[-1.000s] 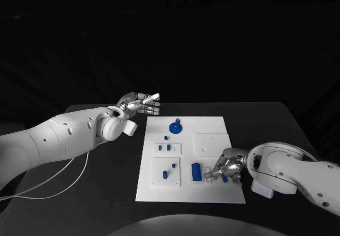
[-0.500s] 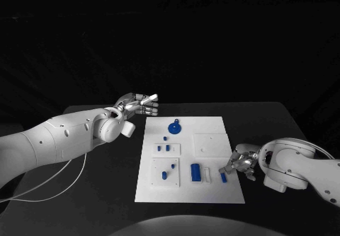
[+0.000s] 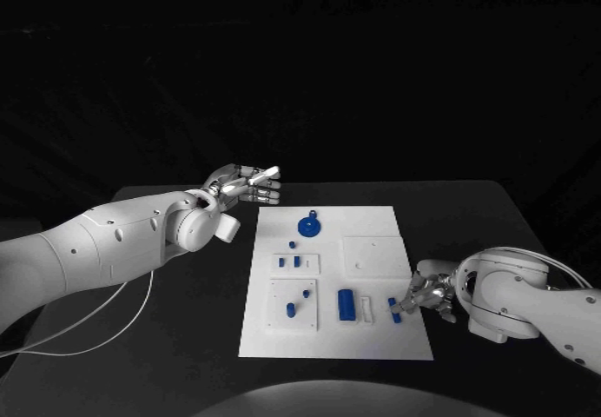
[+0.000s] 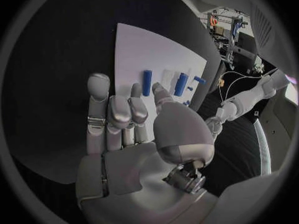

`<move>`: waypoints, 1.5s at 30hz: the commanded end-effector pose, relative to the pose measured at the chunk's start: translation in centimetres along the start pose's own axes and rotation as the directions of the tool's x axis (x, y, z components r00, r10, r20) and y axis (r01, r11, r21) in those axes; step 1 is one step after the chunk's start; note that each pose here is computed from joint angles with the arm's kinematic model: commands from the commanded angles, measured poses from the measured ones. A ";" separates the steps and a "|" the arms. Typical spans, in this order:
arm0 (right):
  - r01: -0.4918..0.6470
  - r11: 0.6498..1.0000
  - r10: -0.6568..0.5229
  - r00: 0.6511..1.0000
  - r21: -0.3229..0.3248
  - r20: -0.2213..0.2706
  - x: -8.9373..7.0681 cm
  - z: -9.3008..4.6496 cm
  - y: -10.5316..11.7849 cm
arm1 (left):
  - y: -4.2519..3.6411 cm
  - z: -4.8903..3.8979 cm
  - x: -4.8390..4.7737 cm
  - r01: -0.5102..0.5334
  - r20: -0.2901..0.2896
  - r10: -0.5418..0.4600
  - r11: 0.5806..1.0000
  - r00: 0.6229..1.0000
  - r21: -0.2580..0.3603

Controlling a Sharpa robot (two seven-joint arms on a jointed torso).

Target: Assemble the parts on the task board

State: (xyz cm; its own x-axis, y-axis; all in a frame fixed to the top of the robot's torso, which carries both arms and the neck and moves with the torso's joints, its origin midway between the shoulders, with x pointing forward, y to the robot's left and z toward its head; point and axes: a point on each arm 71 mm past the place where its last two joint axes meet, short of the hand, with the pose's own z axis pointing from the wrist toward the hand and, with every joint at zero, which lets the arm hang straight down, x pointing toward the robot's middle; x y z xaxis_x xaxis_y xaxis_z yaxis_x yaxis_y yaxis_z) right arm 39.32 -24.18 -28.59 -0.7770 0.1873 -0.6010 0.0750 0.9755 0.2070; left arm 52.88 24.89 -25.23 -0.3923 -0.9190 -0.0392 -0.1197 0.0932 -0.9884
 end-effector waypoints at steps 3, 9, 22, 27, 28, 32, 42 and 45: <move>0.069 0.997 -0.070 0.998 0.027 0.004 0.9 0.5 0.4 | -0.13 0.07 0.31 0.004 -0.019 -0.004 1.000 1.000 0.014; 0.091 0.995 -0.092 0.996 0.033 0.013 1.5 1.1 0.7 | -0.12 0.07 0.33 0.005 -0.021 -0.004 1.000 1.000 0.012; 0.160 0.985 -0.163 0.985 0.059 0.050 2.6 2.0 1.2 | -0.10 0.11 0.40 0.005 -0.023 -0.005 1.000 1.000 0.009; 0.168 0.984 -0.172 0.984 0.061 0.055 2.8 2.2 1.3 | -0.08 0.13 0.40 0.005 -0.023 -0.005 1.000 1.000 0.006; 0.169 0.984 -0.172 0.984 0.061 0.054 2.9 2.2 1.4 | -0.07 0.13 0.40 0.005 -0.023 -0.005 1.000 1.000 0.006; 0.162 0.985 -0.164 0.985 0.054 0.043 3.1 2.1 1.6 | -0.06 0.13 0.39 0.005 -0.024 -0.005 1.000 1.000 0.004; 0.070 0.997 -0.071 0.996 0.023 0.052 3.2 1.9 1.9 | -0.04 0.11 0.37 0.005 -0.025 -0.005 1.000 1.000 0.001; 0.029 1.000 -0.029 0.998 0.005 0.055 3.2 1.8 2.0 | -0.04 0.10 0.36 0.005 -0.025 -0.005 1.000 1.000 0.001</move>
State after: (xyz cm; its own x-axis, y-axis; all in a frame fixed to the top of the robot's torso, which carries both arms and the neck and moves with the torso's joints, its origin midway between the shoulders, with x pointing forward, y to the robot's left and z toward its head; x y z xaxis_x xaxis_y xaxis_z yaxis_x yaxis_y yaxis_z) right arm 38.74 -21.35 -30.46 -0.7282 0.1038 -0.6775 -0.0085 0.9870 0.1604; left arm 52.89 24.77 -25.28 -0.3982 -0.9165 -0.0373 -0.1244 0.0943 -0.9877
